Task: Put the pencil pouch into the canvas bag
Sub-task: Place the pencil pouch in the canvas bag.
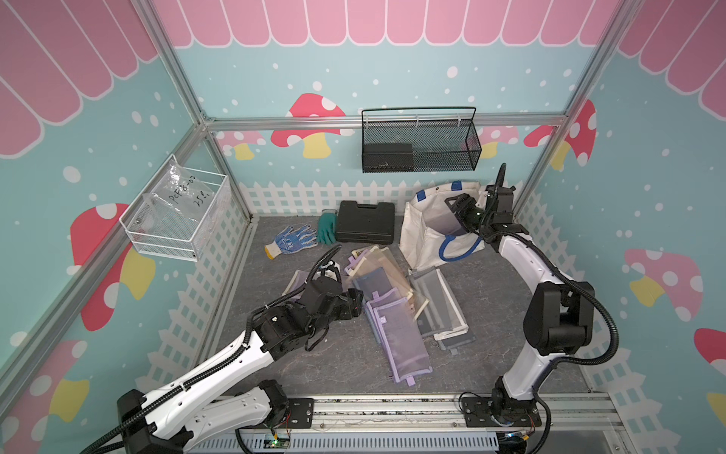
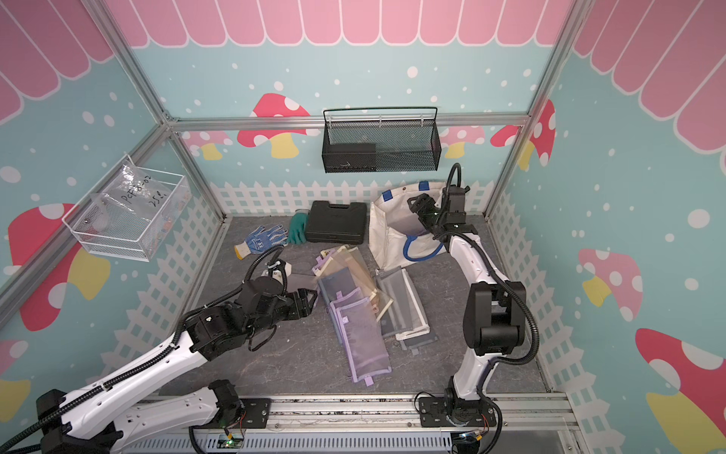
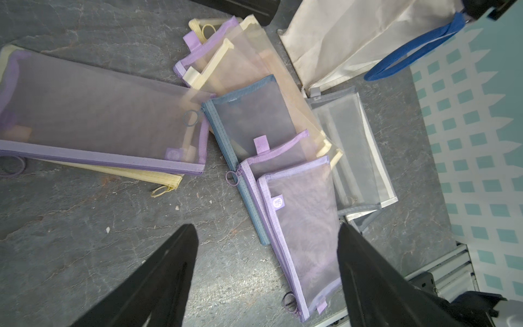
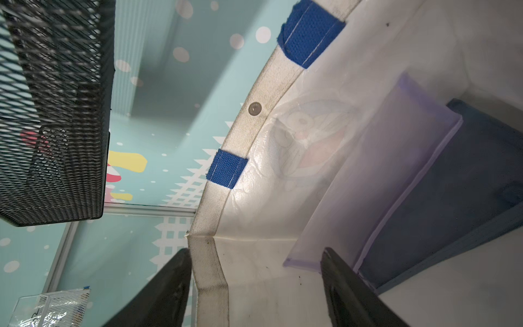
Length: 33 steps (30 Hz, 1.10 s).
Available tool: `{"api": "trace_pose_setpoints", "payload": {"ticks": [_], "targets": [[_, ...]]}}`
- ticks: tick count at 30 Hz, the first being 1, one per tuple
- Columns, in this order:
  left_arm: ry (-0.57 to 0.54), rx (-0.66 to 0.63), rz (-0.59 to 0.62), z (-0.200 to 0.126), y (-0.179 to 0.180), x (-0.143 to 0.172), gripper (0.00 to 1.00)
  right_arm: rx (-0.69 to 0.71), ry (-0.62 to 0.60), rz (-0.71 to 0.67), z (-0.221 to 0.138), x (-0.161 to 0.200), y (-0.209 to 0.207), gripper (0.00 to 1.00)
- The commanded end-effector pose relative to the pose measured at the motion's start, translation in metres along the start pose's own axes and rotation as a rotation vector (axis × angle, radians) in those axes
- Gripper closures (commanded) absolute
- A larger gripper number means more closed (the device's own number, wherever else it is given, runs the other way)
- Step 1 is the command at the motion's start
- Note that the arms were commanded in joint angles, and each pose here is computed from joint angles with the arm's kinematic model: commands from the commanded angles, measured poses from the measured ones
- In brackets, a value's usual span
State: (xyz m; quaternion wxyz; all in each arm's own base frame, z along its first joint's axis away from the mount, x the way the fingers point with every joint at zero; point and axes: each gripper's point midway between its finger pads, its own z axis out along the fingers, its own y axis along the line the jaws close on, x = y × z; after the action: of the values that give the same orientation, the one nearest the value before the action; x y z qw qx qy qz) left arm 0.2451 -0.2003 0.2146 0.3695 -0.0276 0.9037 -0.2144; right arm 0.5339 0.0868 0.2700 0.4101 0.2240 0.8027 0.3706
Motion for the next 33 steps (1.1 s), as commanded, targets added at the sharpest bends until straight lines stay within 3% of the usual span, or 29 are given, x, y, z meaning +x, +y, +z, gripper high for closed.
{"api": "trace_pose_setpoints", "payload": {"ticks": [1,5,8,12,15,19,22,26,33], "targets": [[0.037,-0.014,-0.028,0.007,0.000,0.005,0.21,-0.017,-0.023,-0.105,-0.028,-0.012,0.031,0.23],[0.114,0.019,-0.073,0.025,-0.007,0.026,0.21,0.006,0.016,-0.252,-0.054,-0.003,0.044,0.23],[0.179,0.073,-0.133,0.042,-0.014,0.046,0.22,0.019,0.093,-0.391,-0.078,0.023,0.049,0.24],[0.235,0.115,-0.205,0.058,-0.020,0.067,0.23,0.013,0.241,-0.544,-0.112,0.084,0.050,0.25],[0.266,0.128,-0.247,0.066,-0.021,0.082,0.24,-0.032,0.421,-0.626,-0.129,0.149,0.051,0.25],[0.308,0.146,-0.249,0.071,-0.027,0.102,0.25,-0.129,0.651,-0.602,-0.147,0.235,0.032,0.25],[0.311,0.166,-0.283,0.077,-0.031,0.115,0.28,-0.148,0.742,-0.568,-0.153,0.269,0.007,0.25],[0.271,0.200,-0.377,0.087,-0.033,0.119,0.32,-0.161,0.820,-0.548,-0.148,0.298,-0.023,0.28],[0.253,0.173,-0.394,0.109,-0.034,0.122,0.43,-0.188,0.872,-0.521,-0.122,0.324,-0.048,0.38]]}}
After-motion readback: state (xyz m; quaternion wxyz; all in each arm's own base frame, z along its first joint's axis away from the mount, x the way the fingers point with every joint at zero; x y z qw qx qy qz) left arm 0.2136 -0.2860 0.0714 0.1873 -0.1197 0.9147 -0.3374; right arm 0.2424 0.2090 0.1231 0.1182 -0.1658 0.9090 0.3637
